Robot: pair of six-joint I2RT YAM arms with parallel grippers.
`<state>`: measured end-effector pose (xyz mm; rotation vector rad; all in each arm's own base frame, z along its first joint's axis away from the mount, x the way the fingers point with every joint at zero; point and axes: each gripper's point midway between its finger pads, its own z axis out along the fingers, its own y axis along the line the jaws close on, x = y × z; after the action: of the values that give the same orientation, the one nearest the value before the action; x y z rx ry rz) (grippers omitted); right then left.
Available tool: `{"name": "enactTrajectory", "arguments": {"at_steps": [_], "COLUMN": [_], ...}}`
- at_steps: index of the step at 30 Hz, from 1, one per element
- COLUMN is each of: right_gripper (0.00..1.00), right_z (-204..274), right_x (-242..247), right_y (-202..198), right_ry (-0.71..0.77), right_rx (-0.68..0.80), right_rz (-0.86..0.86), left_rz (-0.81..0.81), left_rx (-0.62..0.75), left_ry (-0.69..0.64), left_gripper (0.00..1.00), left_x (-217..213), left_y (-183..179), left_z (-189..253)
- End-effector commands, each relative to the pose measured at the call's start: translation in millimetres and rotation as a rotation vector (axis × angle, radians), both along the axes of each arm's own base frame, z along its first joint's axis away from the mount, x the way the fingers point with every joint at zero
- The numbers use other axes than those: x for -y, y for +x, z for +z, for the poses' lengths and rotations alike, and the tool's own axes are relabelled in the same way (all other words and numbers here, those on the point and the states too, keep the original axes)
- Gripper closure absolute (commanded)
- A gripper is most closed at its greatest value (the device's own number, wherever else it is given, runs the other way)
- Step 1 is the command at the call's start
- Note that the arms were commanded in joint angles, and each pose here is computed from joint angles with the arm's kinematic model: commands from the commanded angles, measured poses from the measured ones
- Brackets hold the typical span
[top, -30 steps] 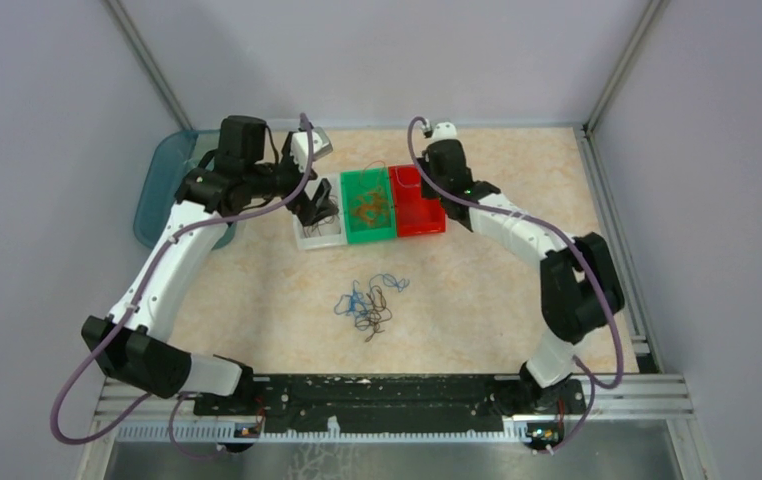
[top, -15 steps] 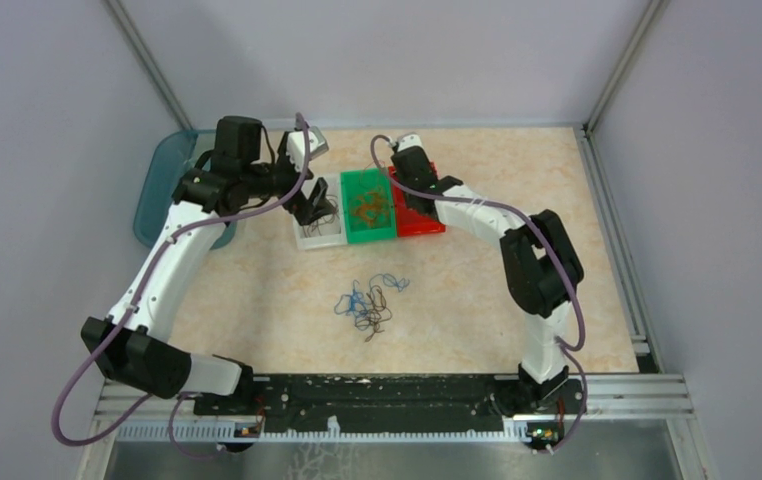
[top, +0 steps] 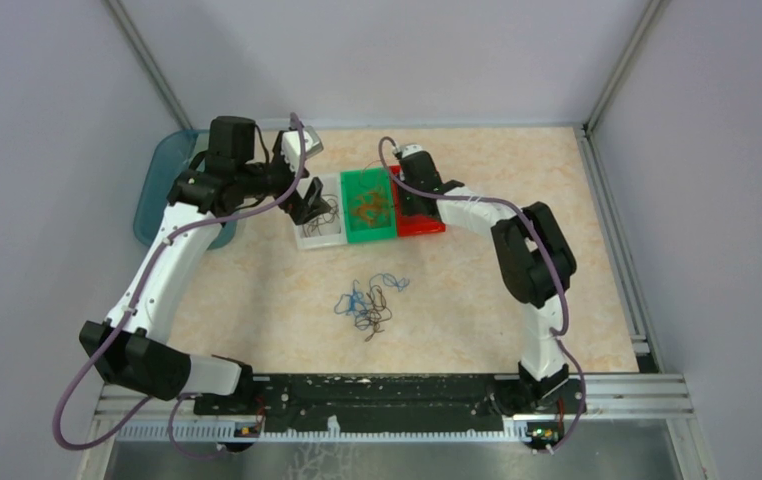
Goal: Untangle the cables
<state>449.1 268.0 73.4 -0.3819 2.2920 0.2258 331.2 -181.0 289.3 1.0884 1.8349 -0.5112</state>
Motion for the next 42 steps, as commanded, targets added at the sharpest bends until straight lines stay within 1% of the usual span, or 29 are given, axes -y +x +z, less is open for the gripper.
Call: {"name": "enactTrajectory", "arguments": {"at_steps": [1, 2, 3, 7, 14, 16, 19, 21, 25, 28, 30, 35, 39, 42], "right_gripper": [0.84, 0.78, 0.74, 0.65, 0.61, 0.6, 0.57, 0.55, 0.53, 0.53, 0.53, 0.53, 0.57, 0.61], "right_z": [38, 40, 45, 74, 123, 135, 153, 149, 117, 87, 66, 29, 15, 5], "right_x": [3, 6, 7, 12, 23, 21, 10, -2, -23, -26, -23, -10, -10, -16], "right_y": [12, 13, 12, 12, -1, -11, -40, -66, -130, -166, -183, -195, -193, -192], "right_ry": [0.203, 0.193, 0.188, 0.192, 0.2, 0.21, 0.217, 0.205, 0.193, 0.173, 0.171, 0.17, 0.182, 0.188], "right_rx": [0.033, 0.04, 0.05, 0.112, 0.197, 0.22, 0.264, 0.275, 0.244, 0.167, 0.103, -0.035, -0.079, -0.12], "right_rz": [-0.015, -0.017, -0.013, -0.016, -0.025, -0.011, 0.062, 0.128, 0.288, 0.339, 0.333, 0.204, 0.133, 0.118], "left_rz": [-0.024, -0.025, -0.026, -0.027, -0.04, -0.04, -0.026, -0.016, 0.0, 0.005, 0.008, 0.0, -0.02, -0.021], "left_rx": [0.032, 0.033, 0.032, 0.034, 0.056, 0.057, 0.055, 0.051, 0.059, 0.071, 0.08, 0.091, 0.087, 0.087], "left_ry": [-0.02, -0.02, -0.021, -0.027, -0.038, -0.039, -0.039, -0.038, -0.033, -0.022, -0.01, -0.001, -0.02, -0.022], "left_gripper": [0.0, 0.0, 0.0, 0.0, 0.0, 0.0, 0.0, 0.0, 0.0, 0.0, 0.0, 0.0, 0.0, 0.0], "left_x": [-1, -1, 0, 0, 0, 1, -1, -4, -10, -15, -17, -18, -15, -14], "left_y": [-5, -5, -5, -5, -7, -6, -6, -7, -11, -14, -16, -18, -21, -21], "left_z": [9, 9, 9, 11, 20, 21, 22, 20, 16, 13, 10, 6, 9, 10]}}
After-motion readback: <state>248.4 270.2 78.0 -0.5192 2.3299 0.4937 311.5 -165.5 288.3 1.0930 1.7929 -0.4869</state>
